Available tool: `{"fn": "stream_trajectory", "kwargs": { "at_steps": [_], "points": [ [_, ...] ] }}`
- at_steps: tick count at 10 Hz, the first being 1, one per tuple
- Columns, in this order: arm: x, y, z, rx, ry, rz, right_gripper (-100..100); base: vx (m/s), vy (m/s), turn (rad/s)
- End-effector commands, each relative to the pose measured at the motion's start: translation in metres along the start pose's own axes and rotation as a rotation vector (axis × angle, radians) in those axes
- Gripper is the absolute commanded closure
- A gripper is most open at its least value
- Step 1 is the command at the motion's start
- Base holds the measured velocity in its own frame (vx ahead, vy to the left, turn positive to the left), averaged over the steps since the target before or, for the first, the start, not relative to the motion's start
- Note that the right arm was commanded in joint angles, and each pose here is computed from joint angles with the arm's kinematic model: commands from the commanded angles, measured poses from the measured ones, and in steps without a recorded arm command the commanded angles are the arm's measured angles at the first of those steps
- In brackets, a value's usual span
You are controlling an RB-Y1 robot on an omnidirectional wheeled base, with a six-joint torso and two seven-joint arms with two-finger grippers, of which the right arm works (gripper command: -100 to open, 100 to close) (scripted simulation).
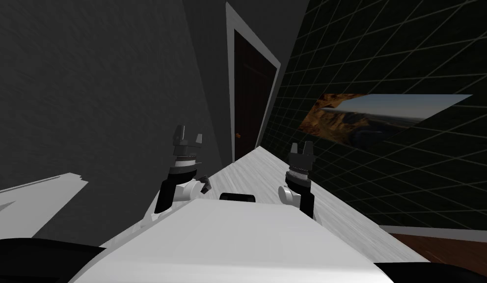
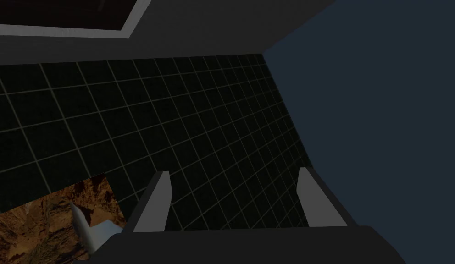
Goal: Pull the door open
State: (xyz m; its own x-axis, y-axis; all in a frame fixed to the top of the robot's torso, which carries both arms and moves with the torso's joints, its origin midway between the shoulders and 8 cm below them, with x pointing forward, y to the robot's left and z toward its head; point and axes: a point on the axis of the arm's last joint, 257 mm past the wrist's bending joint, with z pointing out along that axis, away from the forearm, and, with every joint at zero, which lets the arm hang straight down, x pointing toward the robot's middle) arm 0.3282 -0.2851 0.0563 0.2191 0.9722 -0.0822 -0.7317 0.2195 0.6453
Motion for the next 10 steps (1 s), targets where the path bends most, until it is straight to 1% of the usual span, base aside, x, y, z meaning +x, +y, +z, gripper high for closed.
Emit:
{"fn": "stream_trajectory", "kwargs": {
  "at_steps": [1, 2, 3, 7, 10],
  "points": [
    [0.007, -0.012, -0.0035, 0.018, 0.018, -0.031, -100, 0.14, -0.092, 0.031],
    [0.012, -0.02, -0.006, 0.029, 0.03, -0.052, -100, 0.175, -0.015, -0.034],
    [0.014, -0.024, -0.0073, 0.035, 0.037, -0.063, -100, 0.135, 0.012, -0.013],
    [0.029, -0.047, -0.0154, 0.065, 0.075, -0.123, -100, 0.09, 0.0, -0.003],
    [0.043, -0.068, -0.0241, 0.092, 0.114, -0.178, -100, 0.087, -0.017, -0.003]
  ]
}}
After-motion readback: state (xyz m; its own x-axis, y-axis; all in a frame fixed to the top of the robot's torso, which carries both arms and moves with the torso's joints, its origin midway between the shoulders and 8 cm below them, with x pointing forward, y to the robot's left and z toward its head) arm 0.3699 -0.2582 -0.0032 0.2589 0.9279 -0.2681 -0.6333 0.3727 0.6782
